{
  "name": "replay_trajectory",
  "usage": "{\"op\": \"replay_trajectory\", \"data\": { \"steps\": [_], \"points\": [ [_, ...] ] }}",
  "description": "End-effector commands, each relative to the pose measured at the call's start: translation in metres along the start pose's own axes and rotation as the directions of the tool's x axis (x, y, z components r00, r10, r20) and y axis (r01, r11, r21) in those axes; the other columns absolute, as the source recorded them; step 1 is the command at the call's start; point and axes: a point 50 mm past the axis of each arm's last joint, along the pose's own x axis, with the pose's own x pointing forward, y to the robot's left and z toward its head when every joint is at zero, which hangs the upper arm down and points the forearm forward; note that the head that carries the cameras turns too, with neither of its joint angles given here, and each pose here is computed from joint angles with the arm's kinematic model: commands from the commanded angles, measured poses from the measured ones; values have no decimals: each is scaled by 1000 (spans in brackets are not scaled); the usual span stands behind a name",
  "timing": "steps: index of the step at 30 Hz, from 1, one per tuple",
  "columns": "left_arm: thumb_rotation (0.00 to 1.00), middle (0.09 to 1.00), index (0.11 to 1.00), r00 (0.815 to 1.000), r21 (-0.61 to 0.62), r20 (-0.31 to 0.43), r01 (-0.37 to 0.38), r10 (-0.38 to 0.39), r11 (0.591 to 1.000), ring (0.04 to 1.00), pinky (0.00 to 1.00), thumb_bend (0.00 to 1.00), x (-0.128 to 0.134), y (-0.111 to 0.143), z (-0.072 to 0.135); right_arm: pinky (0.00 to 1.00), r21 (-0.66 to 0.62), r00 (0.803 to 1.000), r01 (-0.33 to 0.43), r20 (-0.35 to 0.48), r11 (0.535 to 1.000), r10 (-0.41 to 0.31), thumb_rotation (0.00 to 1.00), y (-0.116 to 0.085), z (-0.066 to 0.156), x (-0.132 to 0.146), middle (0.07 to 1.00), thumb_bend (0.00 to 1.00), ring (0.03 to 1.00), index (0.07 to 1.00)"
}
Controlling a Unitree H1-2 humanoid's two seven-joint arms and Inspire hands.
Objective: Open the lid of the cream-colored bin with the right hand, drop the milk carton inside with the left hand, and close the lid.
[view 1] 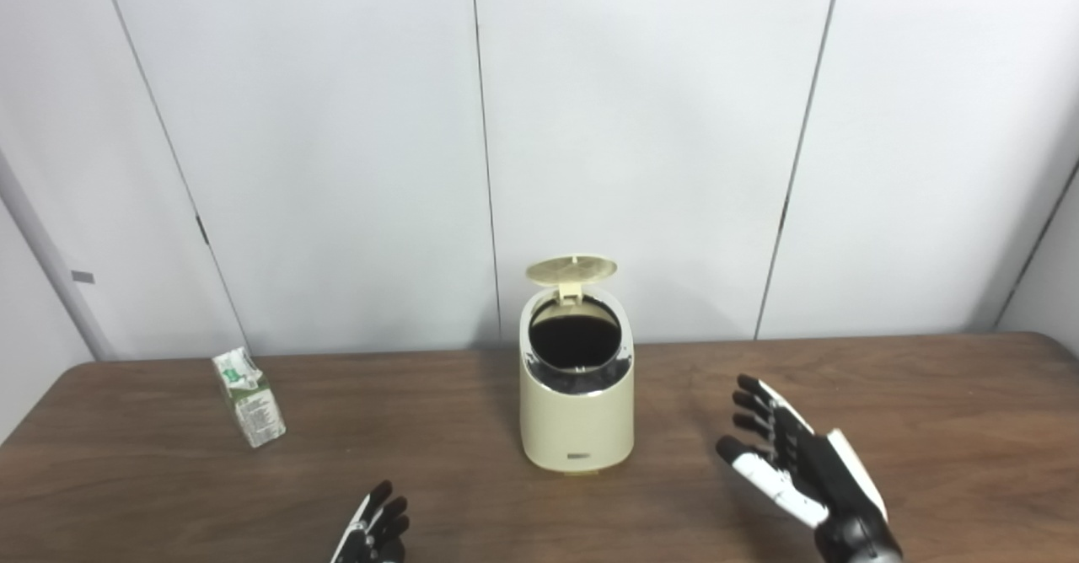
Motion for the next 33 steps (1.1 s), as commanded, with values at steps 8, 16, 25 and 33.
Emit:
{"op": "replay_trajectory", "data": {
  "steps": [8, 16, 25, 33],
  "points": [
    [655, 916, 984, 999, 36, -48, -7, 9, 999, 900, 914, 319, -15, 2, 2, 877, 109, 998, -8, 55, 994, 2, 923, -5, 1, -30, 941, 572, 931, 931],
    [560, 899, 957, 999, 6, -21, -36, 37, 999, 885, 885, 375, -17, -6, 1, 949, 123, 998, 27, 56, 992, -34, 1000, -21, -20, -41, 947, 585, 955, 931],
    [560, 901, 948, 997, -26, 8, -80, 80, 996, 881, 840, 480, -13, -10, 8, 1000, 216, 996, -22, 92, 976, 2, 1000, -37, -26, -43, 968, 635, 983, 944],
    [496, 908, 949, 982, -29, 68, -177, 178, 984, 880, 825, 553, -4, 14, 41, 932, 262, 997, -34, 81, 964, 13, 1000, -46, -23, -45, 967, 678, 967, 952]
  ]
}}
